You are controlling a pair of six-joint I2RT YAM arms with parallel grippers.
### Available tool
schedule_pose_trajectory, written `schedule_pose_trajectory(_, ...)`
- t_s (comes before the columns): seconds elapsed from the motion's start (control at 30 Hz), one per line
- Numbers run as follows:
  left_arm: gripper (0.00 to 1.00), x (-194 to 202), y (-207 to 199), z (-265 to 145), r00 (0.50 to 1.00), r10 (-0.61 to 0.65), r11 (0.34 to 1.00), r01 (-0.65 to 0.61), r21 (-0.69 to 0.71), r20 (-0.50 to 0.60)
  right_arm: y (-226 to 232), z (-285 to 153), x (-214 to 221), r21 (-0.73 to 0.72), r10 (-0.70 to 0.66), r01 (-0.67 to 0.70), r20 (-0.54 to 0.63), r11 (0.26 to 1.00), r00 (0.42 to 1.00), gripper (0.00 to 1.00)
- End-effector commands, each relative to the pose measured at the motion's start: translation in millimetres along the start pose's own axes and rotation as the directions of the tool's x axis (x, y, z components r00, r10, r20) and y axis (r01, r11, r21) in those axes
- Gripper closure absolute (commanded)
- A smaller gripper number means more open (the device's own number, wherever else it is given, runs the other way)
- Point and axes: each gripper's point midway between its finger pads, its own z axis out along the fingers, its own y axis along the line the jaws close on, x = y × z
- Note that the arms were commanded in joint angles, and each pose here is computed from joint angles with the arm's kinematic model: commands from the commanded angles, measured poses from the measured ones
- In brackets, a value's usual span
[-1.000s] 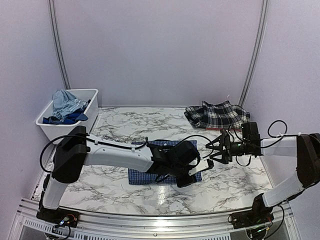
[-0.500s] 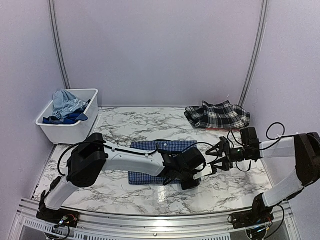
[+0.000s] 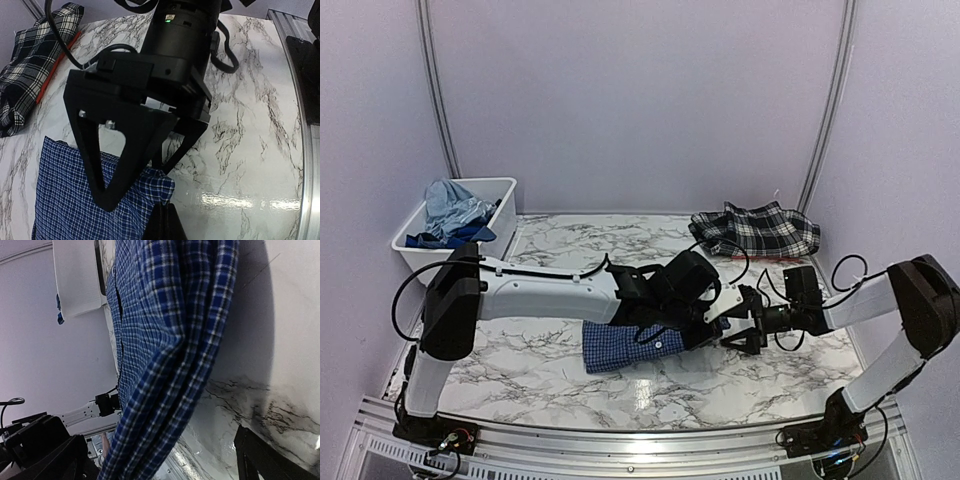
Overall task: Fold and stack the mixed laundry pile
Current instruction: Pick up the square-folded shirt from the center of the board.
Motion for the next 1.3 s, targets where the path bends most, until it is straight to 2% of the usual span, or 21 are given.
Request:
schedule_pose_trajectory(0.0, 1.00, -14, -6, -12, 0.999, -0.006, 1.000, 0.005, 0.029, 0.051, 12, 14, -13, -0.067, 0.046, -0.044, 0.026, 0.997, 0.999, 0.04)
schedule_pose_trajectory(0.1, 1.00, -17, -8, -17, 0.998, -0.008, 0.999, 0.005, 0.043, 0.066, 12, 28, -28, -0.083, 0.076, -0.072, 0.044, 0.994, 0.996, 0.10)
schedule_pose_trajectory(0.3, 1.00, -18, -13, -25, 0.996, -0.001, 0.998, -0.005, 0.062, 0.085, 6, 61, -43, -0.097, 0.114, -0.114, -0.008, 0.989, 0.993, 0.25)
schedule_pose_trajectory(0.43, 1.00, -13, -19, -25, 0.996, 0.007, 0.996, -0.015, 0.091, 0.084, -3, 70, -47, -0.070, 0.108, -0.111, -0.037, 0.991, 0.993, 0.39)
schedule_pose_trajectory(0.53, 1.00, -11, -20, -26, 0.996, 0.004, 0.995, -0.012, 0.095, 0.085, -10, 76, -48, -0.040, 0.100, -0.102, -0.056, 0.994, 0.993, 0.53)
schedule_pose_trajectory(0.67, 1.00, -12, -16, -29, 0.996, -0.002, 0.997, -0.005, 0.072, 0.086, -12, 77, -54, 0.027, 0.030, -0.029, -0.052, 0.999, 0.998, 0.86)
schedule_pose_trajectory(0.7, 0.96, -12, -13, -30, 0.996, -0.018, 0.998, 0.014, 0.056, 0.084, -15, 74, -52, 0.070, 0.033, -0.029, -0.058, 0.997, 0.998, 0.97)
schedule_pose_trajectory(0.73, 0.83, -13, -8, -34, 0.996, -0.036, 0.999, 0.034, 0.033, 0.084, -15, 72, -53, 0.098, 0.008, -0.002, -0.058, 0.995, 0.998, 1.00)
schedule_pose_trajectory(0.9, 0.34, -4, 21, -61, 0.984, -0.155, 0.983, 0.162, -0.085, 0.082, -5, 51, -54, 0.259, -0.131, 0.151, -0.092, 0.954, 0.987, 1.00)
schedule_pose_trajectory(0.97, 0.22, 2, 30, -76, 0.974, -0.207, 0.971, 0.216, -0.102, 0.093, -4, 40, -51, 0.313, -0.167, 0.197, -0.121, 0.929, 0.979, 1.00)
schedule_pose_trajectory(1.1, 0.02, 22, 47, -102, 0.955, -0.276, 0.944, 0.290, -0.156, 0.106, -13, 8, -51, 0.451, -0.244, 0.294, -0.168, 0.843, 0.955, 1.00)
schedule_pose_trajectory(1.27, 0.01, 42, 61, -127, 0.934, -0.337, 0.906, 0.355, -0.230, 0.118, -15, -54, -69, 0.645, -0.331, 0.362, -0.175, 0.673, 0.927, 1.00)
